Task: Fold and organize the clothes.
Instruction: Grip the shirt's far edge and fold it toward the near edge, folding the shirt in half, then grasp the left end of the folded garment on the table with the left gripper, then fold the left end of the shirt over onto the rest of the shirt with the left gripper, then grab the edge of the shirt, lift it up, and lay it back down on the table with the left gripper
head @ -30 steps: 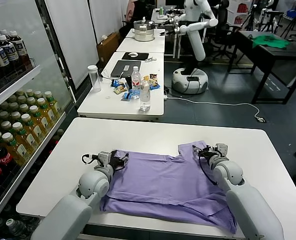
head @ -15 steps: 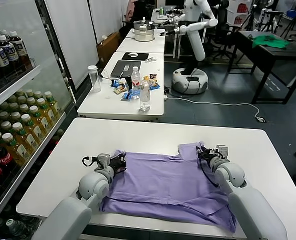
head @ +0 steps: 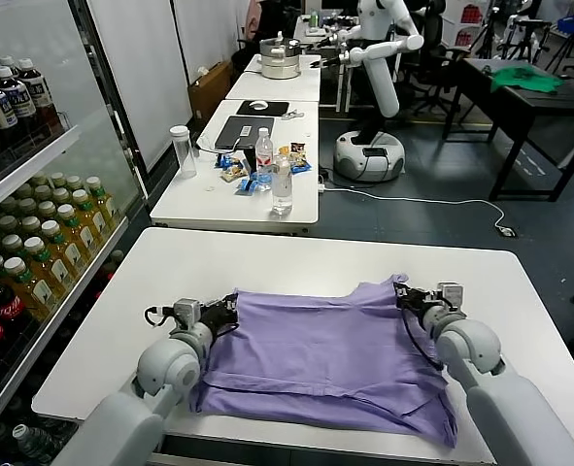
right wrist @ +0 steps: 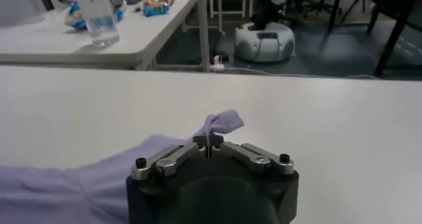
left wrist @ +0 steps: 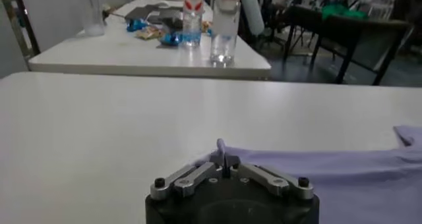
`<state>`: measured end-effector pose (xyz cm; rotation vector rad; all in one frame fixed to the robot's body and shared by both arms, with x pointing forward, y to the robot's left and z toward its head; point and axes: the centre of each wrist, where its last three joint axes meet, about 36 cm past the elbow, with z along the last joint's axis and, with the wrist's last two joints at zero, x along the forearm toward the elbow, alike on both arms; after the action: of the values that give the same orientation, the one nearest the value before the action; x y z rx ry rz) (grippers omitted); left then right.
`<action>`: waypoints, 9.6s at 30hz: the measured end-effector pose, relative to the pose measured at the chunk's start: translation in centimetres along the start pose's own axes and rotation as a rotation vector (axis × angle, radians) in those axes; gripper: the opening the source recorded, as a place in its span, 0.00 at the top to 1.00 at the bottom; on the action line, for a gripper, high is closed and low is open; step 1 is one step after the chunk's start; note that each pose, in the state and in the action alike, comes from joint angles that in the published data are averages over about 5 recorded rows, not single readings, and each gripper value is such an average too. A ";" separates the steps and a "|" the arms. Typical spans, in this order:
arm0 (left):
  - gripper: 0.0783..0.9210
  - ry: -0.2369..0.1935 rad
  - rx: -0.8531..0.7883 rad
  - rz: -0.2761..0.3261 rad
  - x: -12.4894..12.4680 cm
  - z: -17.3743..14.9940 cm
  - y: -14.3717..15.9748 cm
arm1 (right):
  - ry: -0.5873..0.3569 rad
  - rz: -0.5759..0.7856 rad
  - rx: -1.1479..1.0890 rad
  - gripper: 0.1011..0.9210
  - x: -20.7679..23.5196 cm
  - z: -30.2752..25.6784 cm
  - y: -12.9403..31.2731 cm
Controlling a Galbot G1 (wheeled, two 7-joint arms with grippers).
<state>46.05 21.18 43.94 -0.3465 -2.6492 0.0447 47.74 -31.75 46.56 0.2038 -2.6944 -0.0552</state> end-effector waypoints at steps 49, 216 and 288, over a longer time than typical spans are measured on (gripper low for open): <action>0.33 -0.052 -0.114 -0.096 13.4 7.2 -6.3 | 0.051 0.111 0.047 0.34 15.7 7.9 3.4; 0.91 -0.104 0.393 0.061 10.2 2.3 -9.6 | 0.039 0.153 0.025 0.12 16.2 9.8 4.4; 0.95 -0.001 0.322 -0.135 7.0 7.5 0.7 | 0.016 0.160 0.023 0.12 16.3 9.7 4.4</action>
<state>36.78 23.84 40.34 -0.0609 -2.6023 0.4223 28.38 -29.79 44.93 -0.0048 -2.6864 0.0254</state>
